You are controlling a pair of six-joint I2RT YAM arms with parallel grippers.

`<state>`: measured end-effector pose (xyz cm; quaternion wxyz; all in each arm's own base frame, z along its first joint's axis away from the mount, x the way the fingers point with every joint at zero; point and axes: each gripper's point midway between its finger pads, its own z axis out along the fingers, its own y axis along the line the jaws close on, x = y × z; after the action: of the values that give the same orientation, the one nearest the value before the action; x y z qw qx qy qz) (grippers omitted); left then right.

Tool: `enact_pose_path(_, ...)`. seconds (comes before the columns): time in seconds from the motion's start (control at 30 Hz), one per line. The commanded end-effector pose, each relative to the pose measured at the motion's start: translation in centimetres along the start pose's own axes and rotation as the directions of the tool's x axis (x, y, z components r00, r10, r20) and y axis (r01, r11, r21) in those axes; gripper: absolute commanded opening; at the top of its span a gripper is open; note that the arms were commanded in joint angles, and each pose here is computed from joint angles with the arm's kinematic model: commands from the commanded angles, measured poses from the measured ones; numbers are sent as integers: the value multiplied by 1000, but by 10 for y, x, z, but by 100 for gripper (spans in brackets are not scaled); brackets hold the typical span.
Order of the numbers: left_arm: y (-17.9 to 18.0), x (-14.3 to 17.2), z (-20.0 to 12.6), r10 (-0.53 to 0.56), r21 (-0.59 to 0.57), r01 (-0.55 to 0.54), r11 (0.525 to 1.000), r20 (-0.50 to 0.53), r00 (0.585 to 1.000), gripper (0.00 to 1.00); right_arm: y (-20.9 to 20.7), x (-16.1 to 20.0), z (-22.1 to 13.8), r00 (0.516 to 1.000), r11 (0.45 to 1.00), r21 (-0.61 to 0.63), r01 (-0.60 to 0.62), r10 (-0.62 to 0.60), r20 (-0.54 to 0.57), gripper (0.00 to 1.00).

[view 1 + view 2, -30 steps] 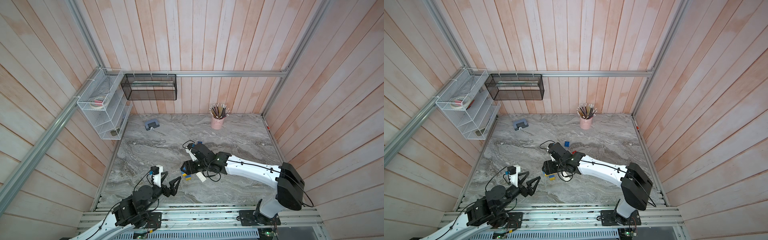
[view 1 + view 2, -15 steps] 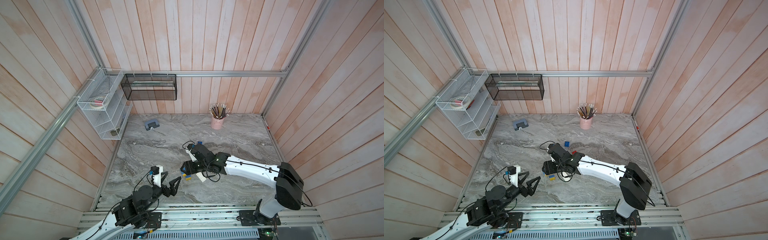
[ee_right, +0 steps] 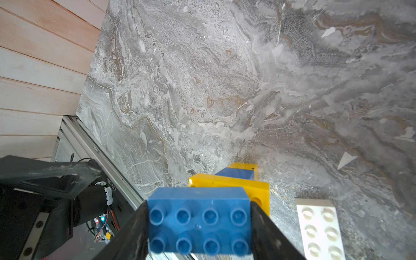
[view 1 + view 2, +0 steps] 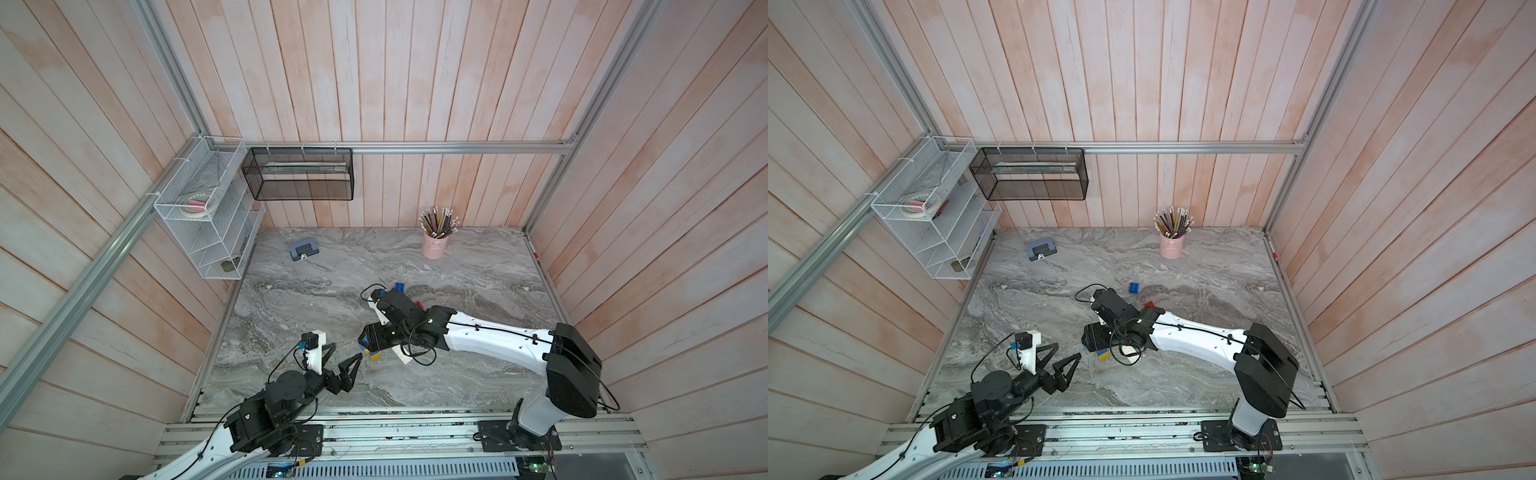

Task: Assemble a spoon with lego
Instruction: Assemble the lego brick with the lego brick.

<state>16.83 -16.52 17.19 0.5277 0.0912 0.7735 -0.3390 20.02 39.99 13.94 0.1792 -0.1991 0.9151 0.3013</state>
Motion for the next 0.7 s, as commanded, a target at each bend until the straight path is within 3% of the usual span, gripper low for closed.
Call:
enact_pose_path(0.0, 1, 4, 1, 9, 3, -9, 1000, -6, 1000, 100, -11, 11, 10, 999, 997, 71, 12, -9, -44, 50)
enact_pose_path(0.67, 1, 4, 1, 10, 2, -10, 1000, -5, 1000, 100, -24, 16, 20, 992, 977, 186, 103, -86, -94, 49)
